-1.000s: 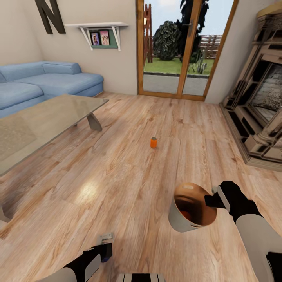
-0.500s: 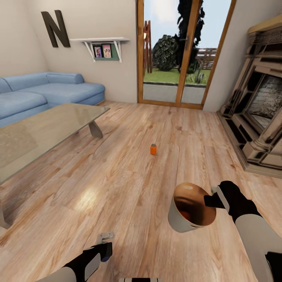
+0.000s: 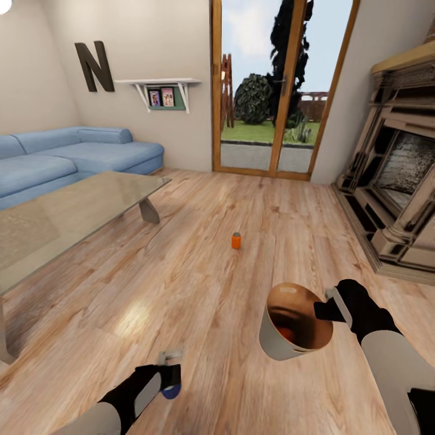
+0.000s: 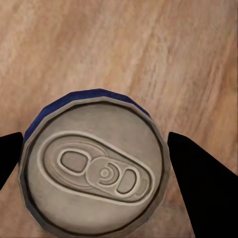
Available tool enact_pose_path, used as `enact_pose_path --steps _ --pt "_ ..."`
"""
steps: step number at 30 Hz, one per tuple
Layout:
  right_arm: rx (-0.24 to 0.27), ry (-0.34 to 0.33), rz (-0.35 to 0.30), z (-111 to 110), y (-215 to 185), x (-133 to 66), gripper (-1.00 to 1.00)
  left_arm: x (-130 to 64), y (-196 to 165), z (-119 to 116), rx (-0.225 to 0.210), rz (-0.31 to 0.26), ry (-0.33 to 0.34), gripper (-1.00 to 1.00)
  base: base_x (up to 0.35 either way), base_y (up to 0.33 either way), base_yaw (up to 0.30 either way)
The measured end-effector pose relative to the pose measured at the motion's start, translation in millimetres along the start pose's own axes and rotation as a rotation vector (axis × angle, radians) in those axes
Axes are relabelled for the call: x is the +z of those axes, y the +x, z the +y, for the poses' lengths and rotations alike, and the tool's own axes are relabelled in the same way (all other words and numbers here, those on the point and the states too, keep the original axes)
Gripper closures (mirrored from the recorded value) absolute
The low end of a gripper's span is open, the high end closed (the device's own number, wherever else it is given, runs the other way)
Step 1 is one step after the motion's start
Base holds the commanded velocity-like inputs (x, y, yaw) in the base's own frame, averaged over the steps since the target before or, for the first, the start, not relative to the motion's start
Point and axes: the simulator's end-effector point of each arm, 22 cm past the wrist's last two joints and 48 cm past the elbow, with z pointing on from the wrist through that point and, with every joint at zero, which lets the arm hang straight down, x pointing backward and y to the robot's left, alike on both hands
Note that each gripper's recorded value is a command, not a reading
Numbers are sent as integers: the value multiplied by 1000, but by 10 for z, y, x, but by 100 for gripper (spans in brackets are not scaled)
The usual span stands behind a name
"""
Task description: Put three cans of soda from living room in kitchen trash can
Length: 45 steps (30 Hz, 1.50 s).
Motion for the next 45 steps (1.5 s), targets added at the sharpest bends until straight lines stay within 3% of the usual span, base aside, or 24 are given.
enact_pose_path --steps 5,11,17,19,26,36,45 --pt "2 -3 -19 0 -51 -108 100 -315 -603 -489 31 -57 100 100 0 0 0" --pt "-7 -1 -37 33 -92 -227 100 -999 -1326 -1117 104 -144 229 100 0 0 0" --pt "-26 3 -45 75 -94 -315 100 -1580 -1735 -1386 141 -216 295 100 0 0 0" --pt "-39 14 -49 94 -77 -304 100 -1858 -1881 -1477 155 -242 323 100 0 0 0" --pt "-61 118 -96 104 -128 -380 100 -2504 -2079 -1646 217 -293 363 100 0 0 0" --pt "-72 250 -117 5 -127 -467 100 -2933 -2331 -1673 228 -374 302 100 0 0 0" --pt "-119 369 -113 -5 -137 -605 100 -3152 -2464 -1836 227 -387 300 100 0 0 0"
